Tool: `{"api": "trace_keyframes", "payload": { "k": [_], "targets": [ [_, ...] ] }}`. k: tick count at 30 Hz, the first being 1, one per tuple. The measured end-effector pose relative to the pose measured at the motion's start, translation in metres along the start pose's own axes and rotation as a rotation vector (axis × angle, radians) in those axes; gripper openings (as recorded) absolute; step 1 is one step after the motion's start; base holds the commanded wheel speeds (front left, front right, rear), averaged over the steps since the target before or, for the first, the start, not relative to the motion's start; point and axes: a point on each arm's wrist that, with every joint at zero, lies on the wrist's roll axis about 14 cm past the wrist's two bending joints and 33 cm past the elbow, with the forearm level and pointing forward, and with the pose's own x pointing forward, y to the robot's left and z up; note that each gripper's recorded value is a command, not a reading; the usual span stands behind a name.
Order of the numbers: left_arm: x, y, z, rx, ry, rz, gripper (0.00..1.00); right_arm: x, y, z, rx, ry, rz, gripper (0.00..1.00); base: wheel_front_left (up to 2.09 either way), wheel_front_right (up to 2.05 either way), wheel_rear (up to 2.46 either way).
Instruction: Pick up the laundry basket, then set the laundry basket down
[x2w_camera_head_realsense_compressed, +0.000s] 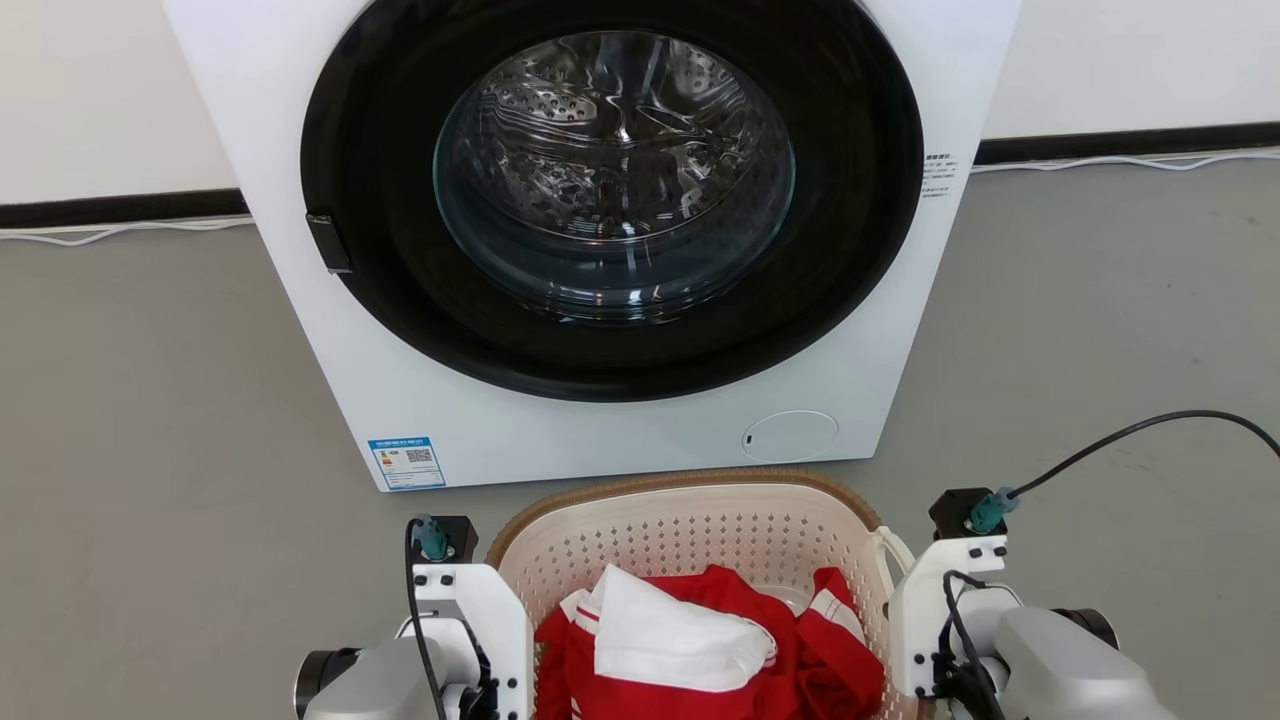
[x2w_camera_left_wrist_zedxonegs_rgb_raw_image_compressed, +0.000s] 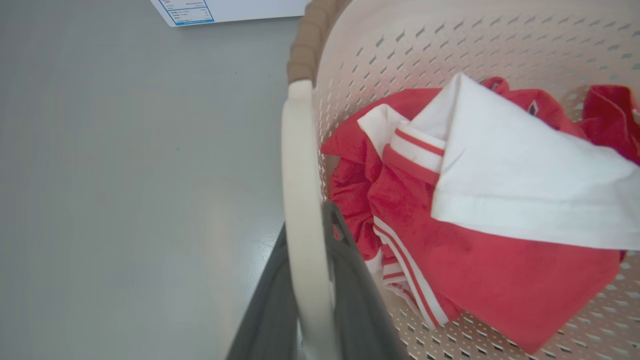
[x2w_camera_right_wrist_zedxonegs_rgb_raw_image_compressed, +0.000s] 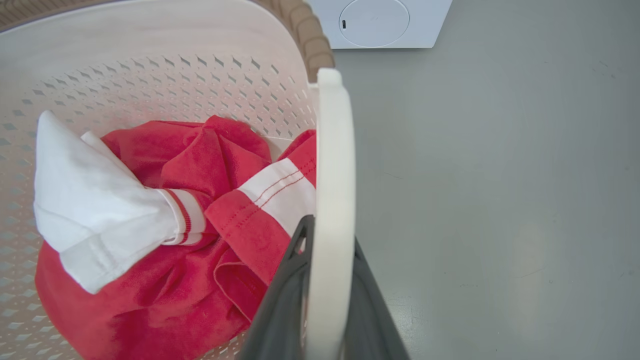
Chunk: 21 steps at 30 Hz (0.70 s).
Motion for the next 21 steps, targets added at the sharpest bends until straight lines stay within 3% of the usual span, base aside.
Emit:
{"api": "trace_keyframes", "payload": {
  "k": [21],
  "targets": [
    [0.0020,0.0009,-0.0024,0.004,0.009,0.003,0.00,0.0018,0.0003,-0.0020,0.005,0.006,0.002,0.00,0.00,0.00,0.00]
  ]
}}
